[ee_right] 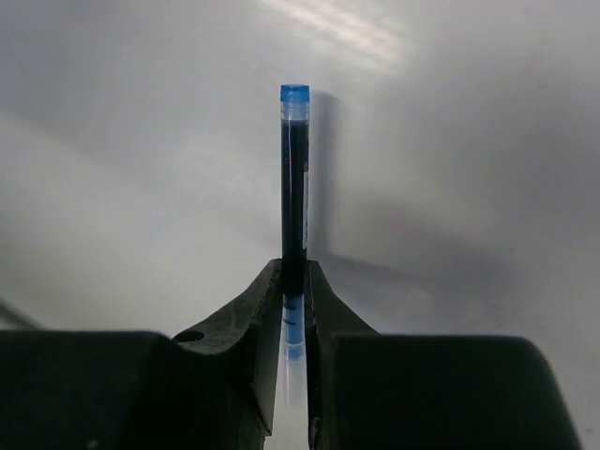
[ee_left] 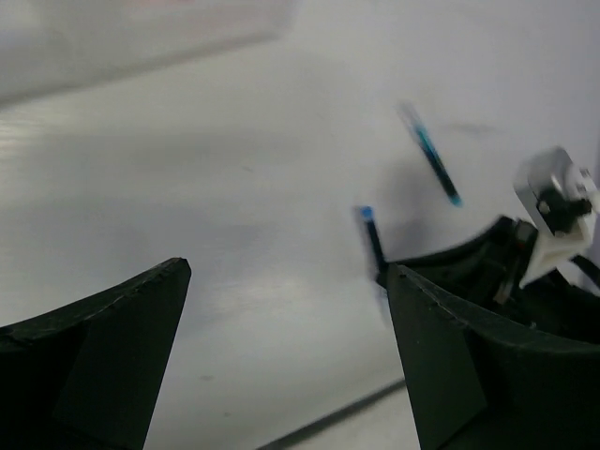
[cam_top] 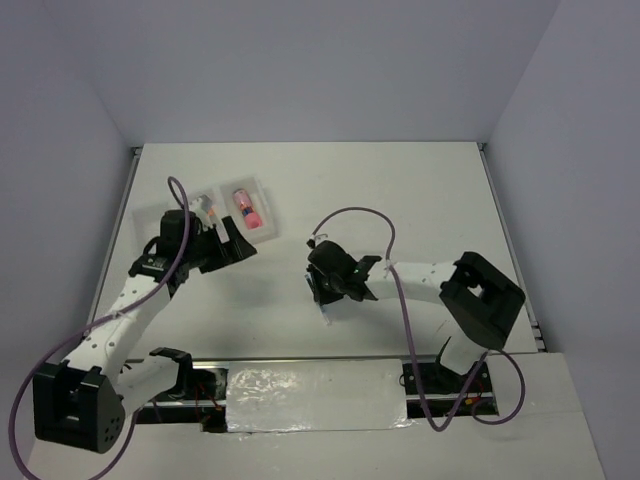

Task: Sort the stationery into containers
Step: Pick up the pen from the center of the board, then place the pen in the storage box.

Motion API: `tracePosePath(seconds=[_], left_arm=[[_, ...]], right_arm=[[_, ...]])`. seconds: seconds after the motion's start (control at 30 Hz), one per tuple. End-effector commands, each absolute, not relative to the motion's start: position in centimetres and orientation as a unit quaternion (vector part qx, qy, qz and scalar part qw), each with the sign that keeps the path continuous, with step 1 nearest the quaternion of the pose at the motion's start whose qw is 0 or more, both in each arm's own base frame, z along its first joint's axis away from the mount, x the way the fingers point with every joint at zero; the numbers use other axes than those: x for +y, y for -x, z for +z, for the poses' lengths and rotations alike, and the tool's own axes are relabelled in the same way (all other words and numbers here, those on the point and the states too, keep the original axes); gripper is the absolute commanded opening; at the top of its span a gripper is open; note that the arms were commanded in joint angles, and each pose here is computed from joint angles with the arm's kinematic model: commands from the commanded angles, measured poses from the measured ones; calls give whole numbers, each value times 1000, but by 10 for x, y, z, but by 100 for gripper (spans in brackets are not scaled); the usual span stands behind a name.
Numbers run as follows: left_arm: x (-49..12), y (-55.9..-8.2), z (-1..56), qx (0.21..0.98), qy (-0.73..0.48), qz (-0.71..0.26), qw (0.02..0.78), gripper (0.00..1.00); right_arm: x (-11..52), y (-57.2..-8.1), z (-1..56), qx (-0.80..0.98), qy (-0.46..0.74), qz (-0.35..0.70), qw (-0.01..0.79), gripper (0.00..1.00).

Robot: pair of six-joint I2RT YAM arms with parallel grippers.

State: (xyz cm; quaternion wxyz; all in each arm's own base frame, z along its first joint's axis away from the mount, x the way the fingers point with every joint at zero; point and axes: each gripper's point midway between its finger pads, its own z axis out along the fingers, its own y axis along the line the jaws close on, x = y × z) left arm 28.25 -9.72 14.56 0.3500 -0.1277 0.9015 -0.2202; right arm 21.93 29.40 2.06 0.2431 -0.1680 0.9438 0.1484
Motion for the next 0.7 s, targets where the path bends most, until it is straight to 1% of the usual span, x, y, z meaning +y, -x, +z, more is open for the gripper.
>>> tracePosePath(seconds=[0.0, 0.03, 0.07, 0.13, 0.3, 0.37, 0.4, 0.43, 0.5, 0.6, 0.63, 0.67], left_arm=[[-178, -263, 195, 821, 54, -444, 354, 99], [-196, -260, 215, 793, 38, -487, 363, 99], [-202, -258, 222, 780, 35, -503, 370, 99], [-215, -246, 225, 765, 31, -539, 351, 99], [-218, -247, 218, 772, 31, -529, 351, 98], [-219, -248, 213, 775, 33, -530, 343, 95], [-220, -249, 212, 773, 35, -532, 343, 92], [-221, -248, 211, 774, 34, -534, 339, 82], [-222, -251, 206, 777, 37, -533, 333, 77], [-223, -250, 207, 775, 35, -538, 330, 55], [-222, -251, 206, 776, 36, -535, 332, 36], [-223, -252, 210, 776, 34, -533, 335, 30]], right_arm=[[357, -205, 103, 864, 191, 355, 303, 5], [366, -205, 129, 840, 191, 394, 321, 6], [369, -204, 132, 837, 189, 401, 320, 6], [376, -203, 152, 825, 192, 423, 322, 8], [389, -203, 193, 796, 187, 468, 336, 10], [394, -201, 205, 786, 191, 483, 335, 11], [395, -201, 209, 782, 191, 488, 336, 11], [397, -201, 215, 776, 190, 495, 341, 11], [397, -203, 222, 770, 184, 501, 349, 11], [398, -206, 230, 766, 180, 503, 357, 12], [399, -206, 230, 766, 181, 504, 357, 12], [400, -207, 232, 764, 180, 506, 357, 12]])
